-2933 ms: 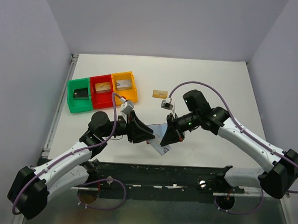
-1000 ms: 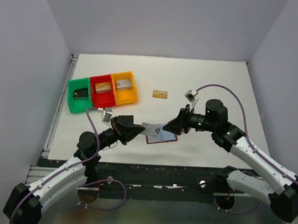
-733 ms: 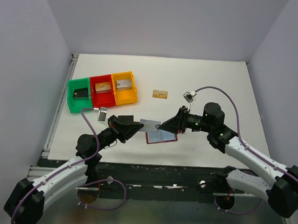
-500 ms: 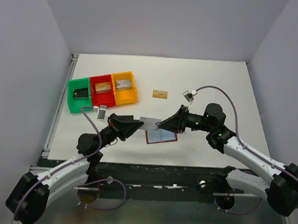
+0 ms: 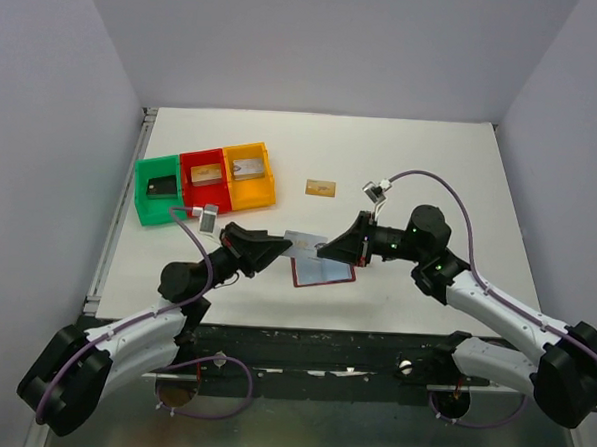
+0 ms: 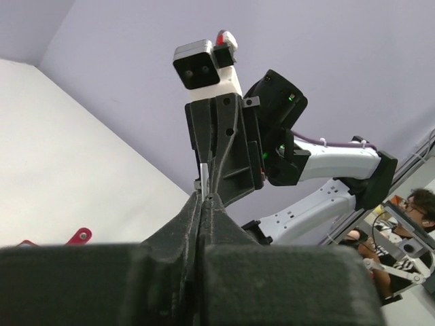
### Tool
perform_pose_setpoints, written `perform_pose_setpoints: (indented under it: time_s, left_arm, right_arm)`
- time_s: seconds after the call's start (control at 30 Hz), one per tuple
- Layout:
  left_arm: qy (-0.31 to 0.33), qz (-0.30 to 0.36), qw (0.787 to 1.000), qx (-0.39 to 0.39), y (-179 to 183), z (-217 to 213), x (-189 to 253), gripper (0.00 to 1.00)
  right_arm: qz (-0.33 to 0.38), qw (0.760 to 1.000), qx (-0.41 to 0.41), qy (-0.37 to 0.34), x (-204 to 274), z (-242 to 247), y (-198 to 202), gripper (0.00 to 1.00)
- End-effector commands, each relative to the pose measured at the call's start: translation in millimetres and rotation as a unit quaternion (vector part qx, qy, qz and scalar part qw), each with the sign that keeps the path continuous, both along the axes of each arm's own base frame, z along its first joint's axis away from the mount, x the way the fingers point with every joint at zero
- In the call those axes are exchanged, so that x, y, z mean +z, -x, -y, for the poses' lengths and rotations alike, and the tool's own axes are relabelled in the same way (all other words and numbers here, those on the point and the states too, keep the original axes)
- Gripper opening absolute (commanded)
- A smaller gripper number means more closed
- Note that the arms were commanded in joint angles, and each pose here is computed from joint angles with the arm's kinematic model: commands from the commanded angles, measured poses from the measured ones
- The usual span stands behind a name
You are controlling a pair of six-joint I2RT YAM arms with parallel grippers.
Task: Take the credit cards out of the card holder
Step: Place the credit card at the center of the board.
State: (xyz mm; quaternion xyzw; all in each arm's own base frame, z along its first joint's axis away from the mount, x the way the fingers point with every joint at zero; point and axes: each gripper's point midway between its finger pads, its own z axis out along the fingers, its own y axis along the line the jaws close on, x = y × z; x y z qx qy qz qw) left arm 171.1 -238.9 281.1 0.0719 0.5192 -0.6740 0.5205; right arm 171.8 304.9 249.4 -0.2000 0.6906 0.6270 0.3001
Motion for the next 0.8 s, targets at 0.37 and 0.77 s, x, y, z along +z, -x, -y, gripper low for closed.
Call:
perform_pose_setpoints:
  time_s: [0.37, 0.77]
  left_arm:
    - [-0.111, -0.131, 0.968, 0.181, -58, -47, -45, 0.99]
    - [-0.159, -0.102, 0.977, 0.100, -46, -21, -54, 0.98]
  right_arm:
    - [-0.113, 0.930, -0.281, 0.208, -59, 125, -150, 0.00]
    - [-0.210, 0.879, -0.239, 0.355, -135, 145, -240, 0.00]
